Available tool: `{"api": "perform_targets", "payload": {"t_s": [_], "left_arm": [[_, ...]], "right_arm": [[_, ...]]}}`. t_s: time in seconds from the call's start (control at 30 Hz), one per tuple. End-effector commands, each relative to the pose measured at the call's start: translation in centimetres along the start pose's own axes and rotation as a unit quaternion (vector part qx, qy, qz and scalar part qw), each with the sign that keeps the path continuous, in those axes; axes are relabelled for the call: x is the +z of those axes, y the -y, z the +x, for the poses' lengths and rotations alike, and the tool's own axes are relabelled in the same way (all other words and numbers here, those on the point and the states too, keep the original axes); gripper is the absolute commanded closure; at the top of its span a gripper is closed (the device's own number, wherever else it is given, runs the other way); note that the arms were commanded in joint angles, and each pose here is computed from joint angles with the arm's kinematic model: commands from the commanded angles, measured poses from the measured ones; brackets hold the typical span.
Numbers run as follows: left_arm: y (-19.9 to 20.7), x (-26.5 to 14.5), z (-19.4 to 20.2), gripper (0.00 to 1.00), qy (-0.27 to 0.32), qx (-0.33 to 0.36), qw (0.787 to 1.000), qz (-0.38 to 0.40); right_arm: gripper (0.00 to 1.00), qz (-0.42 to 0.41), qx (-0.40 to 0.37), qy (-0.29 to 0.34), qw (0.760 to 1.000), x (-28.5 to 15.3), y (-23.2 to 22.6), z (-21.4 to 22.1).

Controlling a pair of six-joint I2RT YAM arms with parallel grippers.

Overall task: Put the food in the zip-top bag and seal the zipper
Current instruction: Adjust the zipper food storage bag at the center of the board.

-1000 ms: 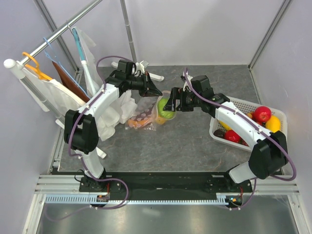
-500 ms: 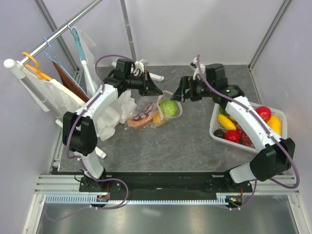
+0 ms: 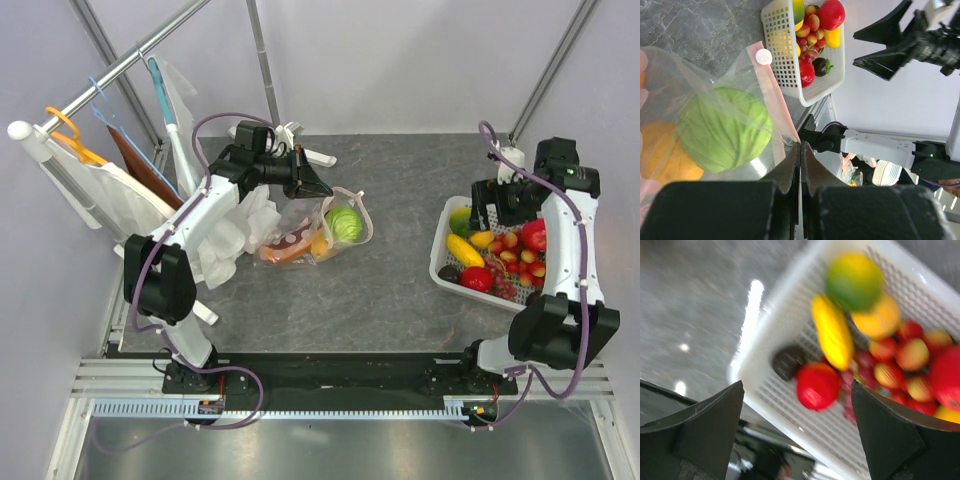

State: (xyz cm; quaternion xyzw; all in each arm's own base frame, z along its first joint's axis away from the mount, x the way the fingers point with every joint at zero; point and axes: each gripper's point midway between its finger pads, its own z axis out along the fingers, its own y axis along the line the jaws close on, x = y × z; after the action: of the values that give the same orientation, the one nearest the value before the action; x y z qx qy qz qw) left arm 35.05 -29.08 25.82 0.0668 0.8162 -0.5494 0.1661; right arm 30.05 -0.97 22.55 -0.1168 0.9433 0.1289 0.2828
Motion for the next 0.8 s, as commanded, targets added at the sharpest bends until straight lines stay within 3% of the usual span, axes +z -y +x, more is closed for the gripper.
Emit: {"api": "perform_targets", "payload": {"t_s": [0.0, 0.1, 0.33, 0.77], "left_arm": [[2.3, -1.2, 0.2, 0.98, 0.005, 0.028, 0.999, 0.025], [2.2, -1.2, 0.2, 0.98, 0.005, 0.028, 0.999, 0.024], [1.6, -0.9, 0.3, 0.98, 0.002, 0.024, 0.999, 0.021], [1.6, -0.7, 0.2, 0.98, -0.001, 0.023, 0.999, 0.024]], "right_arm": [[0.06, -0.016, -0.047, -0.174, 0.983, -1.0, 1.9, 8.8], [0.03, -0.007, -0.041, -0.215, 0.976, -0.6, 2.7, 11.6], [0.02, 0.031, -0.008, -0.226, 0.974, 2.1, 4.3, 13.5], [0.02, 0.027, 0.013, -0.229, 0.973, 5.8, 5.0, 14.8]]}}
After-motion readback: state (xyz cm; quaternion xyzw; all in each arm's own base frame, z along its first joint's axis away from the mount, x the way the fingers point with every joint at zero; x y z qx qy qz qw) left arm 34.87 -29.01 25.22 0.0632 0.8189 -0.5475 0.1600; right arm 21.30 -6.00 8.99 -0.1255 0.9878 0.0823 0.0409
